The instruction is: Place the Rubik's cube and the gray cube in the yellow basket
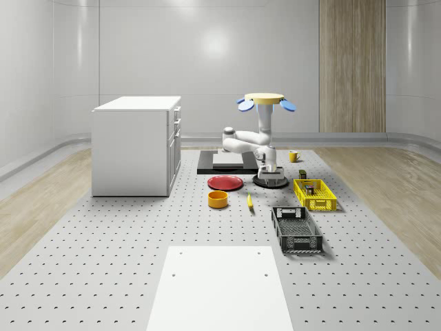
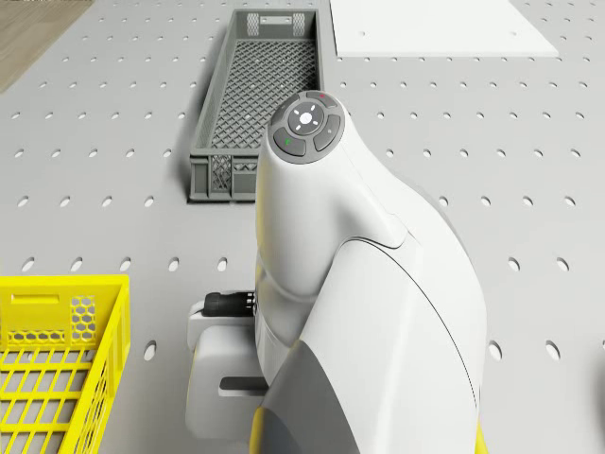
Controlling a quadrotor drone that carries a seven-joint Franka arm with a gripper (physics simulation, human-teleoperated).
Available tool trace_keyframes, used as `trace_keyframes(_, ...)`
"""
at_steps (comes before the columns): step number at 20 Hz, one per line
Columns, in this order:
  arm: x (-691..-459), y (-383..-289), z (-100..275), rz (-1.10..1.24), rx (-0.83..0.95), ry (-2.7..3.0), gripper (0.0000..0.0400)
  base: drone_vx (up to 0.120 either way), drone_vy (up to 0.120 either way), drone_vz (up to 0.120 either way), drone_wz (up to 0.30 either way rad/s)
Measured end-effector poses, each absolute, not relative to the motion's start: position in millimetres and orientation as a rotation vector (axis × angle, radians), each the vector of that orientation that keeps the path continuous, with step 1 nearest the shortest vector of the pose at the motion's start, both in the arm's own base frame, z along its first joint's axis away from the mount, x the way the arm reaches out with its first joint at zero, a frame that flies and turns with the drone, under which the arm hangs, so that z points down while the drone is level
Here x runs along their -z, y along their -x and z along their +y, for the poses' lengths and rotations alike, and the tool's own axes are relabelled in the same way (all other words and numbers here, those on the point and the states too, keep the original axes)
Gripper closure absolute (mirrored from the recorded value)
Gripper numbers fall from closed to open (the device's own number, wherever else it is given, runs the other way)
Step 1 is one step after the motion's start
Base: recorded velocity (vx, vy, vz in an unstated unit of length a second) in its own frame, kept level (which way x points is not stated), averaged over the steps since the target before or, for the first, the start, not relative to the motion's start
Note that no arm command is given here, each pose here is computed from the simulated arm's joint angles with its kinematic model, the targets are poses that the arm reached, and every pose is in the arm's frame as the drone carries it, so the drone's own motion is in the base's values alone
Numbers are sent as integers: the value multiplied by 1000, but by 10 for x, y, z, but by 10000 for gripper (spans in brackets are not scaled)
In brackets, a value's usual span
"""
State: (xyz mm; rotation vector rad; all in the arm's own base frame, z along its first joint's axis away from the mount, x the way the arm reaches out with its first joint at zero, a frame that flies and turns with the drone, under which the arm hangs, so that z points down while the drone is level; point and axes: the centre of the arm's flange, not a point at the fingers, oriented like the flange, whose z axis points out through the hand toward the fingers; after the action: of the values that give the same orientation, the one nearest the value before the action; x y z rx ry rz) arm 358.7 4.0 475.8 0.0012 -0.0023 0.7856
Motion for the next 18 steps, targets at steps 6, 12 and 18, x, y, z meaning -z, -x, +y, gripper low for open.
trace_keyframes(6, -4735, -3587, 40, -2, -786, -1, 150, 0, 27, 73, 0)
trace_keyframes(12, -4729, -3587, 40, -2, -786, -1, 150, 0, 120, 0, 0)
trace_keyframes(18, -4728, -3587, 40, -2, -786, -1, 150, 0, 120, 0, 0)
